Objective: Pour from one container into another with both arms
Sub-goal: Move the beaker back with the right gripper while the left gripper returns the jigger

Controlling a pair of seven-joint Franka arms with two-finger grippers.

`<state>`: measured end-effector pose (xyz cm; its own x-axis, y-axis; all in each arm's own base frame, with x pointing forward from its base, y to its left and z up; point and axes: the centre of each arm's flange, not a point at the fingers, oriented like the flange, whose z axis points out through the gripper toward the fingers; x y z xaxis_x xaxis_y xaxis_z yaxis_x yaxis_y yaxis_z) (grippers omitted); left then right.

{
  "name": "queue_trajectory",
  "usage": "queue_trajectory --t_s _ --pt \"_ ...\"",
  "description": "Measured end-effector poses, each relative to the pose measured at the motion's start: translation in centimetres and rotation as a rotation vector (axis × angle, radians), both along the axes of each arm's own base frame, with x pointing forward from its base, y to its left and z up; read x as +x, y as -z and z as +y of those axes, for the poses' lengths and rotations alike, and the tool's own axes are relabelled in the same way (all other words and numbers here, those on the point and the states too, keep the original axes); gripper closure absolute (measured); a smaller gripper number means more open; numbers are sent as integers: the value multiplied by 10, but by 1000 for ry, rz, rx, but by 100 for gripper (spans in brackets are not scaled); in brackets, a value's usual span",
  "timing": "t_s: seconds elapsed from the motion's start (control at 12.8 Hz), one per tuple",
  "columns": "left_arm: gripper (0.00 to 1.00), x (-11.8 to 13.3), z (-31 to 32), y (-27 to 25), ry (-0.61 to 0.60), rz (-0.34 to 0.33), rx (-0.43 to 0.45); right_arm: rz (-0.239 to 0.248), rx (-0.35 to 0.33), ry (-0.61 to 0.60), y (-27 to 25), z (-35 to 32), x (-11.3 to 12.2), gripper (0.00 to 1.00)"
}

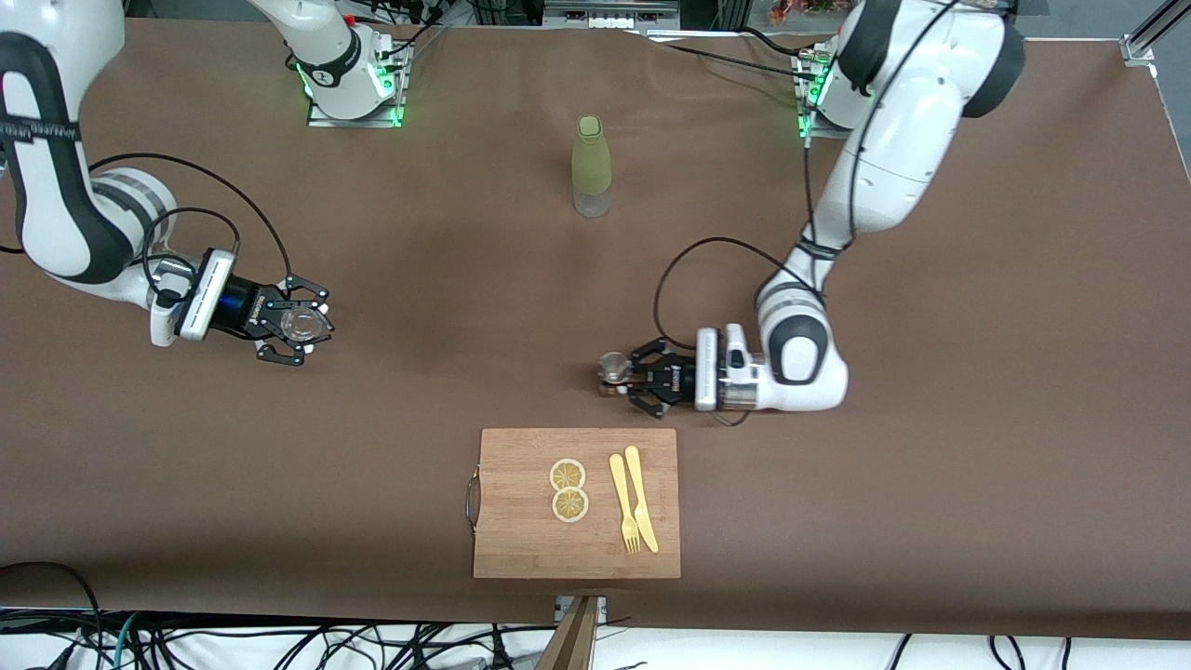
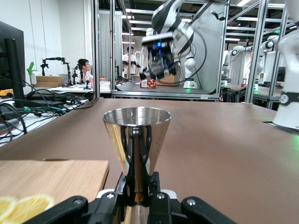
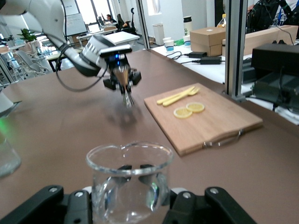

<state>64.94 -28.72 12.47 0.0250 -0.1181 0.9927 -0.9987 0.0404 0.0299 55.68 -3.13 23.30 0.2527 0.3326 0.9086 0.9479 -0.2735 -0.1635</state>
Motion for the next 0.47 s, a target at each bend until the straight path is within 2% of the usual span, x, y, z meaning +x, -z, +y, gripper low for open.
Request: queue_trajectory --t_s 0.31,0.47 --pt "79 7 123 1 78 -40 18 -74 31 -80 87 -19 -25 85" --pt "79 2 194 6 116 -28 32 -94 36 -101 113 -23 -28 85"
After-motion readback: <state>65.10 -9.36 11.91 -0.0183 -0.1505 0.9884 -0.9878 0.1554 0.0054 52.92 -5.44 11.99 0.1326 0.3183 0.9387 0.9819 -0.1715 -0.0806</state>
